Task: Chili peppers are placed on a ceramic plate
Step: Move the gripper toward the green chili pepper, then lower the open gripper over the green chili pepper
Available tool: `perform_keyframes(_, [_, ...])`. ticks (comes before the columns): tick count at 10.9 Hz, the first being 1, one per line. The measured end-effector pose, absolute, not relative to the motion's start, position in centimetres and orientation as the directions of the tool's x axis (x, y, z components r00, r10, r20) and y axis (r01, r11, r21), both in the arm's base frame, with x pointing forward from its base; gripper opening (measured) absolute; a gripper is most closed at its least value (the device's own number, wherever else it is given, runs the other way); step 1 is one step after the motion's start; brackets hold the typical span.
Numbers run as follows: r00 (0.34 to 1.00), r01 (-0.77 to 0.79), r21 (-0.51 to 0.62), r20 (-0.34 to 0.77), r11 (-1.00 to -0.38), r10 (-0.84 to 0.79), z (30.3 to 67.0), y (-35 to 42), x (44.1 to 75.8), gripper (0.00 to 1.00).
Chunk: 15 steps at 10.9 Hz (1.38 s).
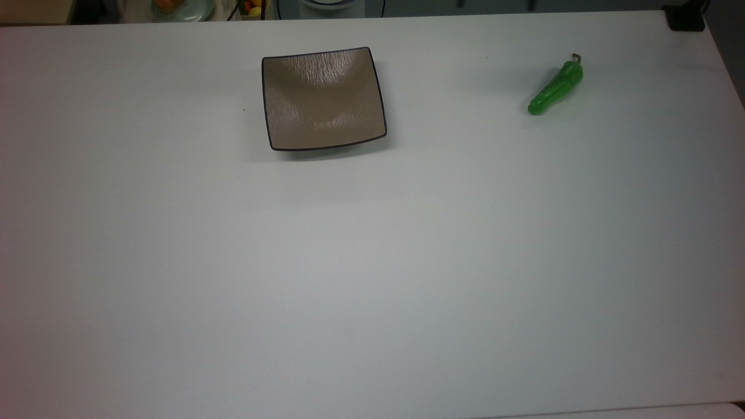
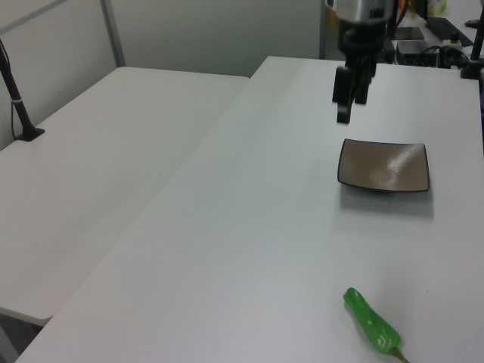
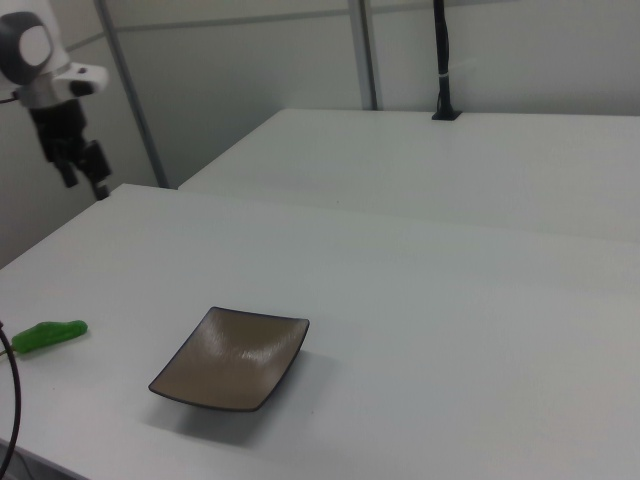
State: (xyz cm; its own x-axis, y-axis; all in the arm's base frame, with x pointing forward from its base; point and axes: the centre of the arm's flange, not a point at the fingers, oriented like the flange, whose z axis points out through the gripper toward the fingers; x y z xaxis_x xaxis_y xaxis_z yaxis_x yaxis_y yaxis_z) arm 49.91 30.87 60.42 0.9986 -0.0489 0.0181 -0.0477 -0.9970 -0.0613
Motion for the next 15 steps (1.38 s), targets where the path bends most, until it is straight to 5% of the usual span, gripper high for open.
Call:
perform_keyframes(5, [0.986,-0.147,-0.043,-0.081,-0.988,-0.143,53.9,45.1,44.5,1.00])
perform_keyframes(15, [0.973,-0.219,0.051,-0.062,-0.974,-0.222,39.2,51.9,43.6,1.00])
